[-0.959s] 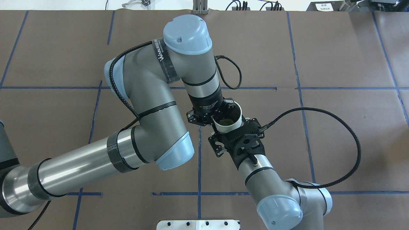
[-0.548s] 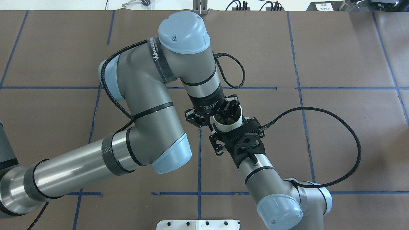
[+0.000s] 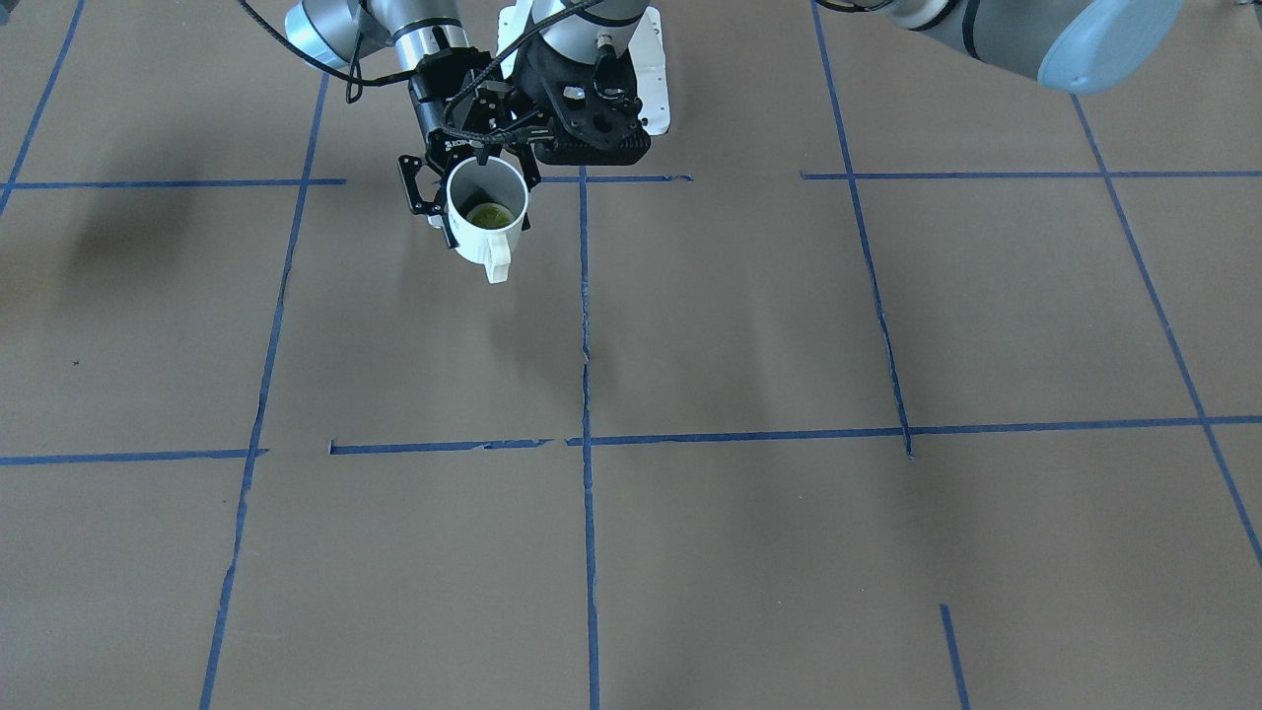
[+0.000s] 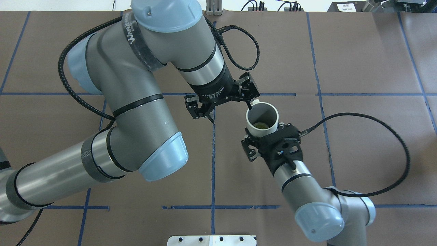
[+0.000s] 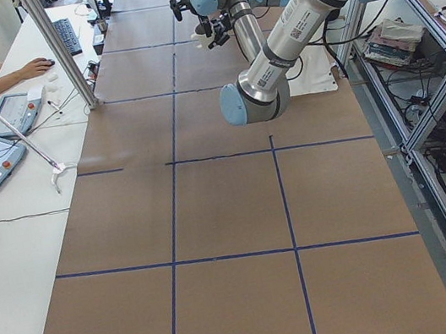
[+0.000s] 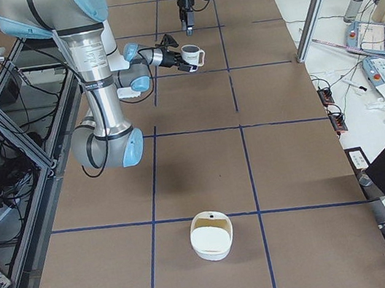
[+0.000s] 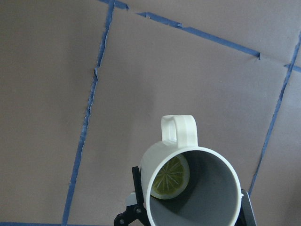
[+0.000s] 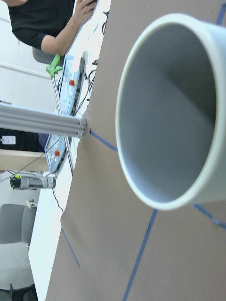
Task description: Left arm hands cup to right arm to dump lemon
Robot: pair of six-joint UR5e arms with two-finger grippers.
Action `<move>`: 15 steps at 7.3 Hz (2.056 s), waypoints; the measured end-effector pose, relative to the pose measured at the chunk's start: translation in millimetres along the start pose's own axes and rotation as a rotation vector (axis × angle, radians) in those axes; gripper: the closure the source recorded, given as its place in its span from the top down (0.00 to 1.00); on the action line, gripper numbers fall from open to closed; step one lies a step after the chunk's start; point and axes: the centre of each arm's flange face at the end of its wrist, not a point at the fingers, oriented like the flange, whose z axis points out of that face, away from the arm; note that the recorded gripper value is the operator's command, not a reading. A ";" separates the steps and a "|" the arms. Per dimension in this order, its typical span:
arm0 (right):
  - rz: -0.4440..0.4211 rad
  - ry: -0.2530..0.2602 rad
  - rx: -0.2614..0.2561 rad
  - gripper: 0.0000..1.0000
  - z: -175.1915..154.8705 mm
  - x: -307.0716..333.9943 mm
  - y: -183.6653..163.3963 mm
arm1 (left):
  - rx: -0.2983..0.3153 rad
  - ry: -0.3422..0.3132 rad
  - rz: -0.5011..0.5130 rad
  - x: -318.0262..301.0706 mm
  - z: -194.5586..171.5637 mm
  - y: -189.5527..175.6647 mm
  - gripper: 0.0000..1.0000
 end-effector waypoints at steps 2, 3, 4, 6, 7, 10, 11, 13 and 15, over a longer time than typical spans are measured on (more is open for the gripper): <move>0.071 0.038 -0.016 0.26 0.5 98.1 -13.8 | 0.019 -0.010 -0.007 -10.1 4.4 -5.2 1.00; 0.108 0.026 -0.050 0.26 -4.0 163.9 -13.1 | 0.028 -0.013 -0.008 -14.6 7.1 -8.0 1.00; 0.139 0.015 -0.083 0.25 -13.9 223.5 -12.0 | 0.033 -0.012 -0.007 -17.8 9.2 -9.7 1.00; 0.200 -0.005 -0.145 0.24 -44.1 334.2 0.1 | 0.034 -0.011 -0.005 -20.3 11.6 -10.5 1.00; 0.241 -0.025 -0.170 0.24 -56.5 394.3 17.5 | 0.035 -0.012 -0.006 -20.8 12.1 -11.0 1.00; 0.433 -0.060 -0.306 0.25 -110.9 557.1 50.1 | 0.048 -0.018 -0.007 -23.4 15.1 -12.3 1.00; 0.518 -0.041 -0.322 0.25 -127.2 582.8 59.0 | 0.054 -0.019 -0.006 -23.4 16.0 -11.9 1.00; 0.811 -0.015 -0.305 0.25 -153.7 612.2 80.5 | 0.058 -0.018 -0.005 -23.3 16.2 -11.0 1.00; 1.148 -0.023 -0.269 0.25 -167.3 619.5 88.5 | 0.058 -0.018 -0.005 -23.6 16.2 -10.7 1.00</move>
